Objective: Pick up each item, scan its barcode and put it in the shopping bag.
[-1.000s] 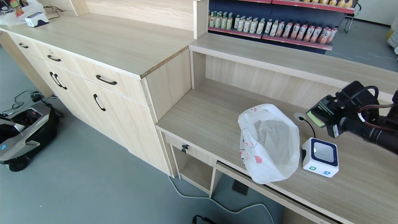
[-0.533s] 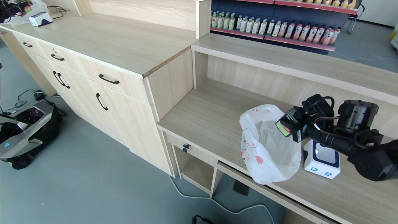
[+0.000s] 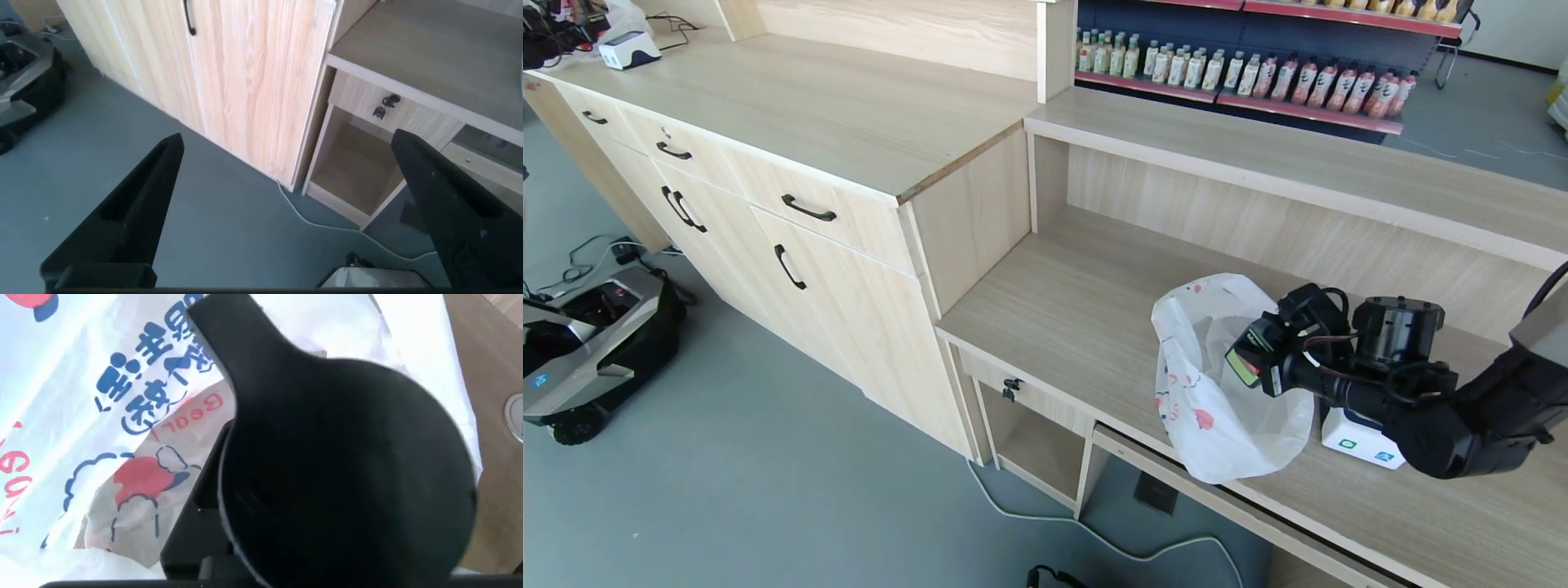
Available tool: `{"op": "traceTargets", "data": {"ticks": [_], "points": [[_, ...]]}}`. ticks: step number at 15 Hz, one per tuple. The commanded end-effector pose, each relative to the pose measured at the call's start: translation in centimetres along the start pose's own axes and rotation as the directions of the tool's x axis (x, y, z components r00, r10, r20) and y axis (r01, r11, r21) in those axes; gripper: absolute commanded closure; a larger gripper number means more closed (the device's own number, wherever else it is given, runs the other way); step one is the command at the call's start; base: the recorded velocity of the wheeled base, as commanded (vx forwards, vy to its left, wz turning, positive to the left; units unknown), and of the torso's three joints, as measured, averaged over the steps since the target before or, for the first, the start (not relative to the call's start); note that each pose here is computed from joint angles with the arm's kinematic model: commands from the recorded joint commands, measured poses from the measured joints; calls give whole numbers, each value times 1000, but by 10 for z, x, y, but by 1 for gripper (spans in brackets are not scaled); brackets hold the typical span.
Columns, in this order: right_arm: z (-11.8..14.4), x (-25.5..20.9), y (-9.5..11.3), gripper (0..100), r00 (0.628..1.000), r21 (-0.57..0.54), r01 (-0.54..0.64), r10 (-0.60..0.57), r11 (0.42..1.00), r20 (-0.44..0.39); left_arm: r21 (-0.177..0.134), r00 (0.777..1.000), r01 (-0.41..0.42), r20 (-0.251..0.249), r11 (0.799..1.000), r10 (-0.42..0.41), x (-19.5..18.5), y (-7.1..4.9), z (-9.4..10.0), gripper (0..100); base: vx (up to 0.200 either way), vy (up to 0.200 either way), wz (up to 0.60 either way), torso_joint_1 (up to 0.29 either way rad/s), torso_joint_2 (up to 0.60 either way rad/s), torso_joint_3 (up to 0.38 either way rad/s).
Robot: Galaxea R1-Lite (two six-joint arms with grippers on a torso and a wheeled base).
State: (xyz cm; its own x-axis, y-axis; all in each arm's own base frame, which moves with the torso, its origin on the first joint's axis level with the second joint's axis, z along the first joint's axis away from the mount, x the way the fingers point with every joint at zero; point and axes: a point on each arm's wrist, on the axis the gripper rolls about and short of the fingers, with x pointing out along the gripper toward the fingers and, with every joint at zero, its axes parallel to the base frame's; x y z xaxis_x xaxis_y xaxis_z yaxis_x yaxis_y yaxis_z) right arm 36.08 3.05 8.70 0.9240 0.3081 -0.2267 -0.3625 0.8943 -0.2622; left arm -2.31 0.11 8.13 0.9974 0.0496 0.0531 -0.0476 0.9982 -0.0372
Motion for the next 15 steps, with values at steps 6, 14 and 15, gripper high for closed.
{"op": "traceTargets", "data": {"ticks": [6, 14, 15], "points": [[-23, 16, 1, 100, 998, 15, -11, 12, 1000, -54, -1, 1000, -1, 1, 1000, 1, 0, 0, 0, 0, 0, 0, 0, 0, 0, 0], [-33, 23, 2, 100, 997, 22, -17, 18, 1000, -75, -1, 1000, -1, 1, 1000, 1, 0, 0, 0, 0, 0, 0, 0, 0, 0, 0], [-33, 24, 1, 100, 997, 21, -15, 16, 1000, -74, -1, 1000, -1, 1, 1000, 1, 0, 0, 0, 0, 0, 0, 0, 0, 0, 0]]}}
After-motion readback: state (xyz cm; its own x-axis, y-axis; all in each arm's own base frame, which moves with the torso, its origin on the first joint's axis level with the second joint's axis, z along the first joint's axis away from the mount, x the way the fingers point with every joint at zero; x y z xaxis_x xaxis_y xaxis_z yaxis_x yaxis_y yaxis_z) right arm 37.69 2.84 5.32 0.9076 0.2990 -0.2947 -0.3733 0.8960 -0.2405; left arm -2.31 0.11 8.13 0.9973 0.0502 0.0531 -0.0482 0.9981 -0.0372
